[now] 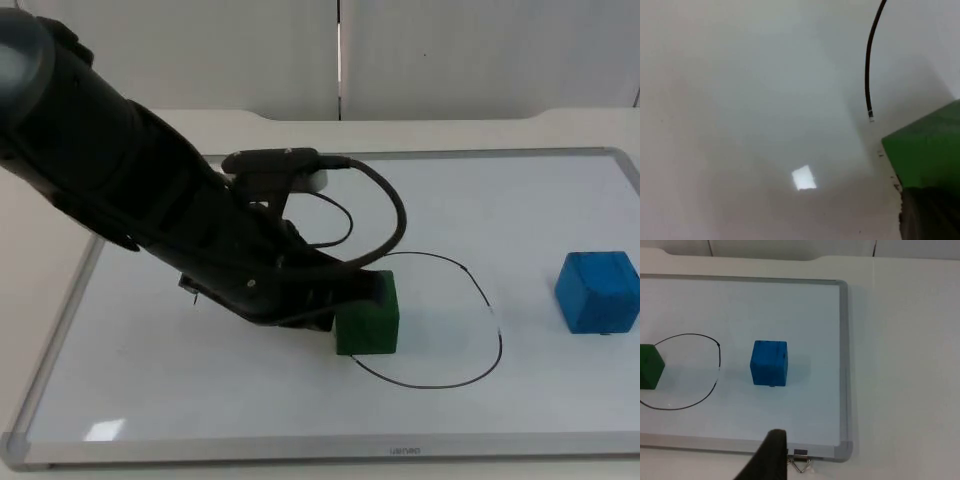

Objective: Push the two cubes into the marked area.

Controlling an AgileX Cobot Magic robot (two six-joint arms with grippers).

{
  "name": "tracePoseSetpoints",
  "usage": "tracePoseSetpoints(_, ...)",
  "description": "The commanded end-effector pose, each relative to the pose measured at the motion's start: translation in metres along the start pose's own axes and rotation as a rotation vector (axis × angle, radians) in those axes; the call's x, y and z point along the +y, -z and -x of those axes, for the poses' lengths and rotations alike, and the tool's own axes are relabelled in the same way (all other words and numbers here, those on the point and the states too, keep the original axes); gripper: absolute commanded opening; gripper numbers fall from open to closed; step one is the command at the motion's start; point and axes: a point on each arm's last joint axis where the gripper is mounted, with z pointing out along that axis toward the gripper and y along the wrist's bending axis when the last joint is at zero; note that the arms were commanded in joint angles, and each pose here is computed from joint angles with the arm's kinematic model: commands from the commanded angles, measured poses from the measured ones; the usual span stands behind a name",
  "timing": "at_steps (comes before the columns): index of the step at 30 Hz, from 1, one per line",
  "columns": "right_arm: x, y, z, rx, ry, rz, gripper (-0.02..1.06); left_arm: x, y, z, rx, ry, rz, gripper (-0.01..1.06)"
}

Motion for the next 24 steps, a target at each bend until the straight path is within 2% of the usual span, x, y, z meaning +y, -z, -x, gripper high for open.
tracePoseSetpoints(1, 0.0, -0.001, -0.001, -0.002, 0.012, -0.008, 1.05, -0.003, -0.001, 0.0, -0.002, 0.004, -0.003, 0.0)
tracePoseSetpoints(9, 0.0, -0.001, -0.001, -0.002, 0.012, -0.008, 1.05, -0.005, -0.001, 0.0, -0.002, 0.005, -0.007, 0.0)
tracePoseSetpoints(13, 0.0, -0.001, -0.001, -0.002, 0.012, -0.008, 1.05, -0.014, -0.002, -0.001, -0.002, -0.018, -0.019, 0.0)
tracePoseSetpoints(24, 0.0, -0.001, -0.001, -0.002, 0.012, -0.008, 1.05, -0.018, -0.003, 0.002, -0.03, -0.037, 0.012, 0.0)
